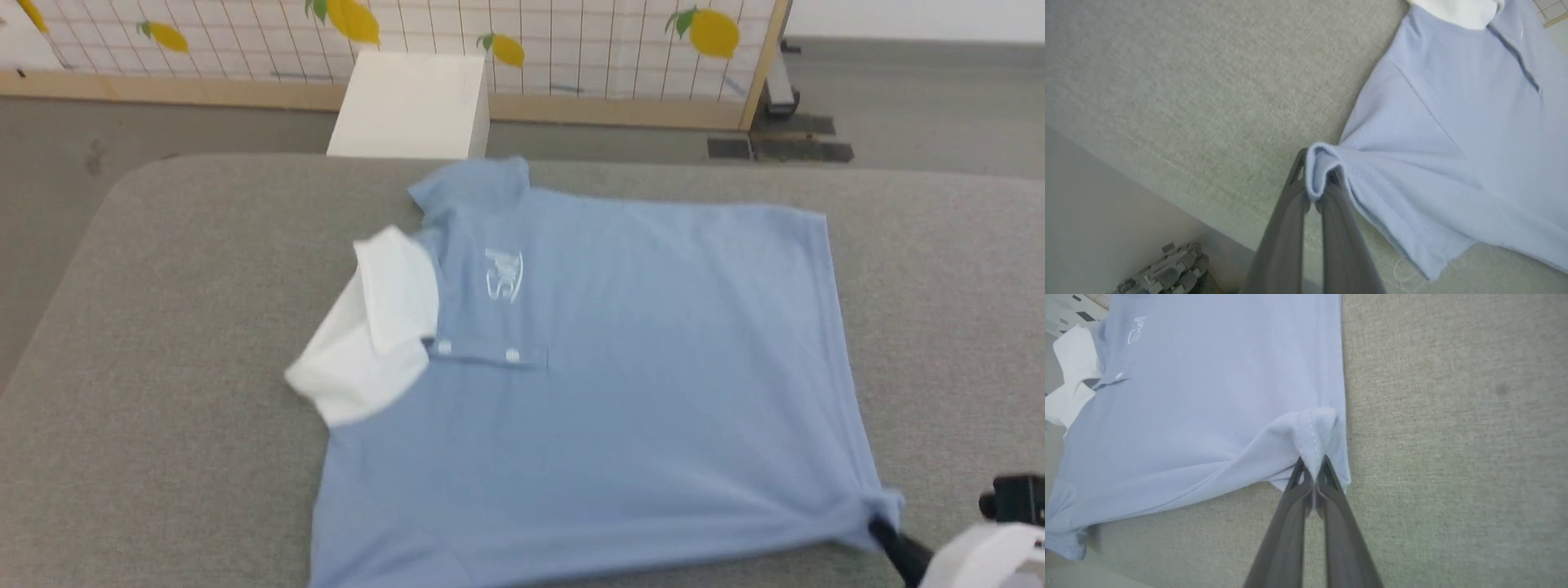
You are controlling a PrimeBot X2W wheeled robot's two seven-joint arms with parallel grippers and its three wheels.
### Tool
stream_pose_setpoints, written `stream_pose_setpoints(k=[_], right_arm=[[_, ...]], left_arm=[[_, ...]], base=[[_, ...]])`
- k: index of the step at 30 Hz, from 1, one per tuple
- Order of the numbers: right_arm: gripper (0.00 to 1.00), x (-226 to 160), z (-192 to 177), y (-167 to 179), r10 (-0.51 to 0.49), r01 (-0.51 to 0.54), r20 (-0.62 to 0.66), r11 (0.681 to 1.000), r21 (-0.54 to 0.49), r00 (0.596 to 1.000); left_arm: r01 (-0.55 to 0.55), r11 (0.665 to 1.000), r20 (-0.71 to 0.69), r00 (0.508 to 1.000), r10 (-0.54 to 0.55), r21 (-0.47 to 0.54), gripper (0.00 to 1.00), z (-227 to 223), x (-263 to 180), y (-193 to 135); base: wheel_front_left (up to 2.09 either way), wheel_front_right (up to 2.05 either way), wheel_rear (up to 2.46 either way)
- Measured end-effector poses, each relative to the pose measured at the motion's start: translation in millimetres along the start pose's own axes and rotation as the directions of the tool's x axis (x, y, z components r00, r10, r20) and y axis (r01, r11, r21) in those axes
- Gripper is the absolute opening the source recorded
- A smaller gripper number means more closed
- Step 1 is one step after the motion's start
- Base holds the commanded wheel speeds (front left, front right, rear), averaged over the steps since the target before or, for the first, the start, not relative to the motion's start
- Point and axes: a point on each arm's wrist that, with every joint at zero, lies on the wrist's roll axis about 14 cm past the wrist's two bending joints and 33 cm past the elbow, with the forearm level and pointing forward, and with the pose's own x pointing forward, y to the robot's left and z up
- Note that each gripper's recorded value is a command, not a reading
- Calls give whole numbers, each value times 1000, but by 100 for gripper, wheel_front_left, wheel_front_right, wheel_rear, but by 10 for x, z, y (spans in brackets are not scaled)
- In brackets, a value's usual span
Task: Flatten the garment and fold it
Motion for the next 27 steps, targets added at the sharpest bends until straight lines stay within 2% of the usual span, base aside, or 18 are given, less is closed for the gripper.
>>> stream_pose_setpoints(k=[3, 6, 8, 11, 15, 20, 23, 27], right_arm=[[0, -90, -165, -94, -22, 22, -61, 1000, -2, 998], [0, -159, -323, -149, -36, 37, -127, 999, 5, 991], [0, -196, -393, -170, -42, 44, -155, 999, 12, 987], [0, -201, -315, -139, -38, 40, -125, 999, 19, 991], [0, -158, -131, -69, -34, 34, -73, 999, -8, 997], [0, 1, 195, 17, -42, 39, -30, 995, -91, 999], [0, 119, 277, 42, -56, 49, -50, 990, -134, 997], [0, 265, 288, 39, -79, 59, -96, 979, -193, 992]], left_arm=[[-48, 999, -128, 991, 45, -22, 0, -271, -149, 127], [-65, 997, -188, 980, 58, -31, 0, -368, -257, 176], [-59, 998, -168, 984, 52, -37, 0, -295, -279, 169], [-11, 999, -81, 997, 8, -42, 0, -61, -267, 53], [110, 994, 65, 992, -110, 8, 0, 362, -184, -285], [255, 952, 167, 945, -283, 169, 0, 814, 19, -851], [294, 925, 179, 923, -340, 243, 0, 955, 191, -1095], [302, 901, 167, 916, -365, 312, 0, 1041, 468, -1257]], base=[[0, 0, 0], [0, 0, 0], [0, 0, 0], [0, 0, 0], [0, 0, 0], [0, 0, 0], [0, 0, 0], [0, 0, 0]])
